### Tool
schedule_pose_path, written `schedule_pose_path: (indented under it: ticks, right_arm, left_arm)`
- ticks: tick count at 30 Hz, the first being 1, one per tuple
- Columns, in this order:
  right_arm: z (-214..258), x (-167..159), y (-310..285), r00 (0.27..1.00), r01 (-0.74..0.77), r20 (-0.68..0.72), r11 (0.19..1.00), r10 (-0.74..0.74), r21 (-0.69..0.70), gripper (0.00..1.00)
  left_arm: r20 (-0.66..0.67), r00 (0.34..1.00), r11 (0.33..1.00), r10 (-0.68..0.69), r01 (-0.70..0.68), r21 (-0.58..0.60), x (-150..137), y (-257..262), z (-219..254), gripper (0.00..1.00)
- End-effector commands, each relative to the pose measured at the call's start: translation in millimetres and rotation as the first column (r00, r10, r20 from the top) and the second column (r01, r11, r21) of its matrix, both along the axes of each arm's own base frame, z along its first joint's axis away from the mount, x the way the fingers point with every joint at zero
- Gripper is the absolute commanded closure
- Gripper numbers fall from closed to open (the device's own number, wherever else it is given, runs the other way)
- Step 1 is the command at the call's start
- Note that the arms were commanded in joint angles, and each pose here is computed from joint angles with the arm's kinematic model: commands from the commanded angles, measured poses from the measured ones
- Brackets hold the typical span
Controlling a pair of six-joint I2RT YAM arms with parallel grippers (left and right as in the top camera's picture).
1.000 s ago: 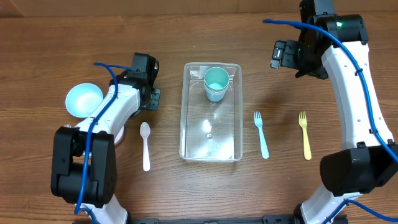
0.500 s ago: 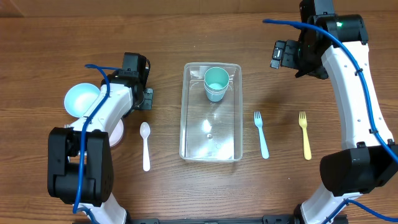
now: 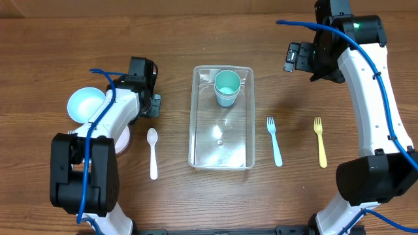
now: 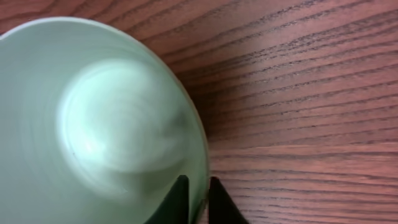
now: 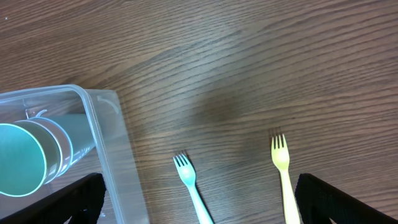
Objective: Pack container
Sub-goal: 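Carry the teal bowl into the container's front and release it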
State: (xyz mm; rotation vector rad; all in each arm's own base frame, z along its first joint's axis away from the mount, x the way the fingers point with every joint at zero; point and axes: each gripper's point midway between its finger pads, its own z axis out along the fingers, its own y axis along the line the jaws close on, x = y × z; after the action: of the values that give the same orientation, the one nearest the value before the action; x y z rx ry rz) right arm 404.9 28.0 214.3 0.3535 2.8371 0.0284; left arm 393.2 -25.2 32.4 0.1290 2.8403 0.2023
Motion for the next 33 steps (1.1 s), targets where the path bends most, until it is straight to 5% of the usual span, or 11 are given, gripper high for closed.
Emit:
schedule_pose_path:
  ticks: [1,8,18,33]
  right_arm:
    - [22.1,1.2,-2.2,0.998,0.008,0.067,1.0,-0.008,0.001,0.0]
    - [22.1,1.2,-2.2,0.998,0.008,0.067,1.0,-0.008,0.001,0.0]
    - [22.1,1.2,-2.2,0.998,0.008,0.067,1.0,-0.008,0.001,0.0]
    - [22.1,1.2,-2.2,0.998,0.008,0.067,1.0,-0.008,0.001,0.0]
  left_arm:
    - [-0.029,1.0,1.0,0.003,-0.003,-0.003,-4.4,1.2,-10.8,0.94]
    - [-0.003,1.0,1.0,0.005,-0.005,0.004,9.1,1.1,15.5,0.96]
    - [0.141,0.989,0.999,-0.036,0.039,-0.023,50.4,-26.1,145.4,0.96]
    - [0.069,0.961,0.953,-0.266,0.273,-0.128,-36.5,-197.9,165.7,0.96]
